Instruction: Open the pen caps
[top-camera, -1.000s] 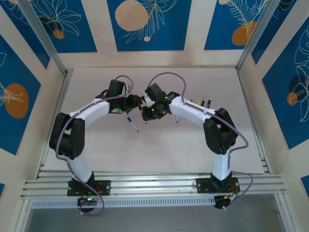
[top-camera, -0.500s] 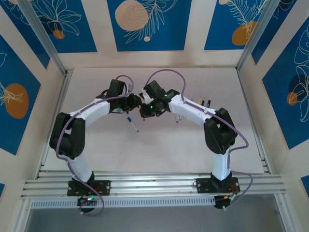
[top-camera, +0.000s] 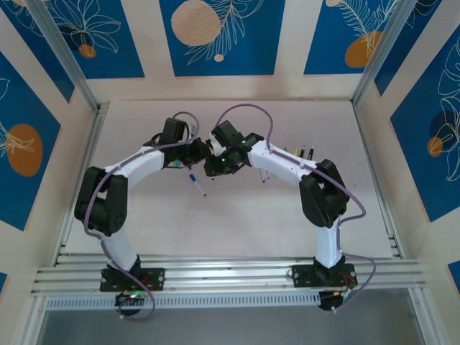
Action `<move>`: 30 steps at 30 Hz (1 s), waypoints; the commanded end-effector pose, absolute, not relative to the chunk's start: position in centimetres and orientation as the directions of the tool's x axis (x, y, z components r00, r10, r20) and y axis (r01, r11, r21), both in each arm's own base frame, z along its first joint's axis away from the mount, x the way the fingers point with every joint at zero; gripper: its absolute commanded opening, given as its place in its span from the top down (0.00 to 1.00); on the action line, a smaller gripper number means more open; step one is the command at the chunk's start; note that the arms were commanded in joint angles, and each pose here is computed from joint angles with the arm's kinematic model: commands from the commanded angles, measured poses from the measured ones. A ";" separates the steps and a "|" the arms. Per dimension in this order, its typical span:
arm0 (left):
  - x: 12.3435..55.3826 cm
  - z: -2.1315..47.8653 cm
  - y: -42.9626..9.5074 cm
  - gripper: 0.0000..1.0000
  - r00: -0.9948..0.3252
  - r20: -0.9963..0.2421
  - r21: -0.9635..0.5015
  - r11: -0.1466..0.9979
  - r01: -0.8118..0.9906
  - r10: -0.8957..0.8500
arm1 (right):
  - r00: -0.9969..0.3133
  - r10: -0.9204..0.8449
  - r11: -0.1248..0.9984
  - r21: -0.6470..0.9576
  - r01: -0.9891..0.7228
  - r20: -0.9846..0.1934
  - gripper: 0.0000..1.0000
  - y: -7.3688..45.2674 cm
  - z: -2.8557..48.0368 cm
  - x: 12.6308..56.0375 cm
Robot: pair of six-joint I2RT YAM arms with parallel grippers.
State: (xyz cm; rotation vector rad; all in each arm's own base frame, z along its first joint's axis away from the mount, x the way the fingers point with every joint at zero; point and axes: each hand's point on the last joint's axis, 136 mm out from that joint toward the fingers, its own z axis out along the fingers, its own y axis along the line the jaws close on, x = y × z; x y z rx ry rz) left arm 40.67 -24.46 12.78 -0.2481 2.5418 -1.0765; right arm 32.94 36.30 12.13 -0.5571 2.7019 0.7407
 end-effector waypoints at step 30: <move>47.8 14.1 -22.6 1.00 -0.866 -0.375 -0.579 0.813 -0.059 -0.330 | -0.943 -0.325 0.793 0.521 -0.316 -0.076 1.00 32.4 9.4 17.8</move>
